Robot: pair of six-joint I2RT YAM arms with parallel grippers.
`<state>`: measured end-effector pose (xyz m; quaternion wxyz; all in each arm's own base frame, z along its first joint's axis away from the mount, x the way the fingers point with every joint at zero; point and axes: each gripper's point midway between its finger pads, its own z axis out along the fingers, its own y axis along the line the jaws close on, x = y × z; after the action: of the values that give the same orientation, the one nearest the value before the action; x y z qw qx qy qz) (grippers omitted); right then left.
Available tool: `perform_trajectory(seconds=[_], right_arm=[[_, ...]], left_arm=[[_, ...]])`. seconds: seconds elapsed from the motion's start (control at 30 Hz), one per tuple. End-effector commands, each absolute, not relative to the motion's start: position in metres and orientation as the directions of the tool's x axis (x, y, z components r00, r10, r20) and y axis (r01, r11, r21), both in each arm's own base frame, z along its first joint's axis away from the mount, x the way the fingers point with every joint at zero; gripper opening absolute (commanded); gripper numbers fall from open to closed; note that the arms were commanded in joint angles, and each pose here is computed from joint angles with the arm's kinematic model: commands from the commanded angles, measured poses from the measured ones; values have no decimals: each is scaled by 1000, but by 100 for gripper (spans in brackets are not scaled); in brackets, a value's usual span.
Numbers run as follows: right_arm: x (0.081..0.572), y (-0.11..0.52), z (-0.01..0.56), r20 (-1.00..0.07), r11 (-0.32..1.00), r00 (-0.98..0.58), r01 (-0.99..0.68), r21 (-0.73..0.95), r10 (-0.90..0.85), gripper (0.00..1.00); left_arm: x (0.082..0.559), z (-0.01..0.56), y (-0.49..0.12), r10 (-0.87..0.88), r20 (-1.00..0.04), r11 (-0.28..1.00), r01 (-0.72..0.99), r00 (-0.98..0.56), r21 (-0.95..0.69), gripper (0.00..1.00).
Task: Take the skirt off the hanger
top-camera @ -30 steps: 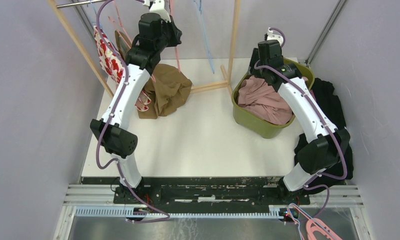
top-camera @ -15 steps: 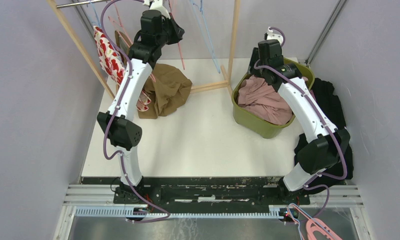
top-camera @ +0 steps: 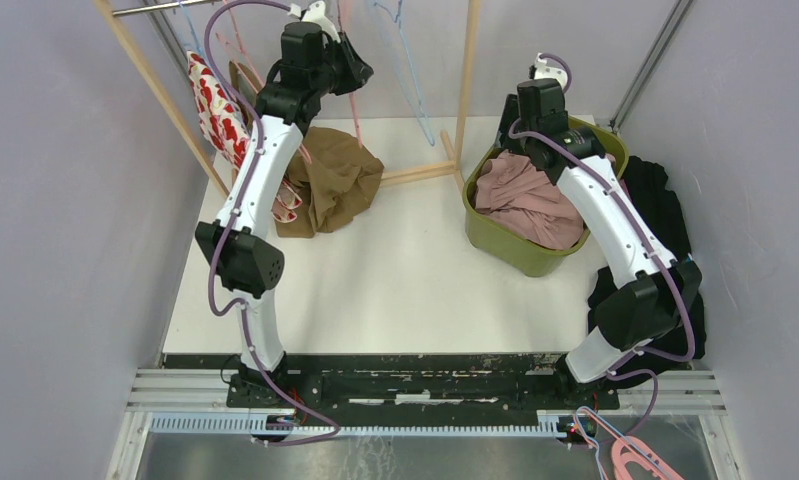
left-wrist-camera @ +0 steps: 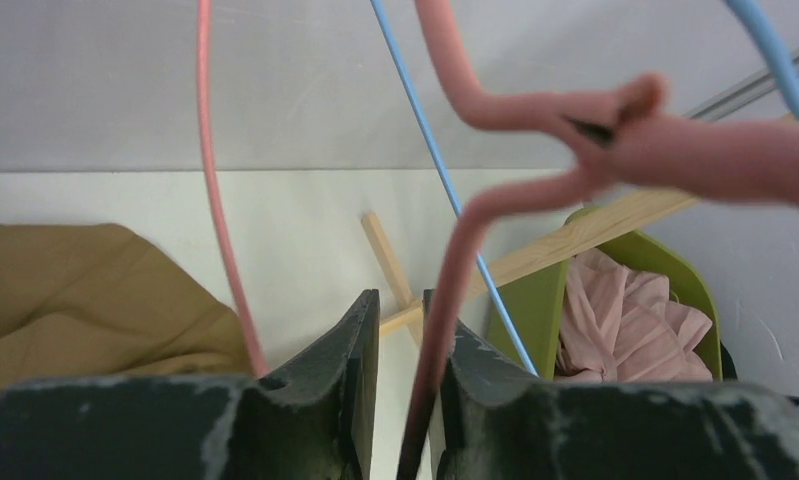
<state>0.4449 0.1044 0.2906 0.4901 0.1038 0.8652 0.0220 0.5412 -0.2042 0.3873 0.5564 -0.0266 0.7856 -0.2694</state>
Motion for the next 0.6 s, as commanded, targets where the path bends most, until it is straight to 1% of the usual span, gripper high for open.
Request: perform_trajectory(seconds=[0.0, 0.07, 0.17, 0.23, 0.33, 0.57], right_arm=[[441, 104, 320, -879, 976, -426, 136, 172, 215, 59], [442, 105, 319, -877, 976, -429, 134, 174, 215, 59], [442, 107, 316, -875, 976, -433, 129, 178, 217, 59], [442, 108, 314, -872, 976, -439, 125, 179, 216, 59], [442, 107, 313, -872, 976, -440, 124, 176, 214, 59], [441, 106, 308, -873, 980, -447, 119, 157, 195, 59]], left_arm=[[536, 391, -202, -338, -856, 846, 274, -391, -458, 32], [533, 398, -199, -326, -869, 853, 281, -372, -440, 32], [526, 415, -198, -311, -890, 854, 314, -333, -415, 39], [520, 428, -197, -303, -903, 853, 336, -305, -400, 41], [508, 445, -195, -284, -922, 855, 365, -264, -368, 46], [469, 471, -197, -242, -949, 848, 432, -200, -307, 61]])
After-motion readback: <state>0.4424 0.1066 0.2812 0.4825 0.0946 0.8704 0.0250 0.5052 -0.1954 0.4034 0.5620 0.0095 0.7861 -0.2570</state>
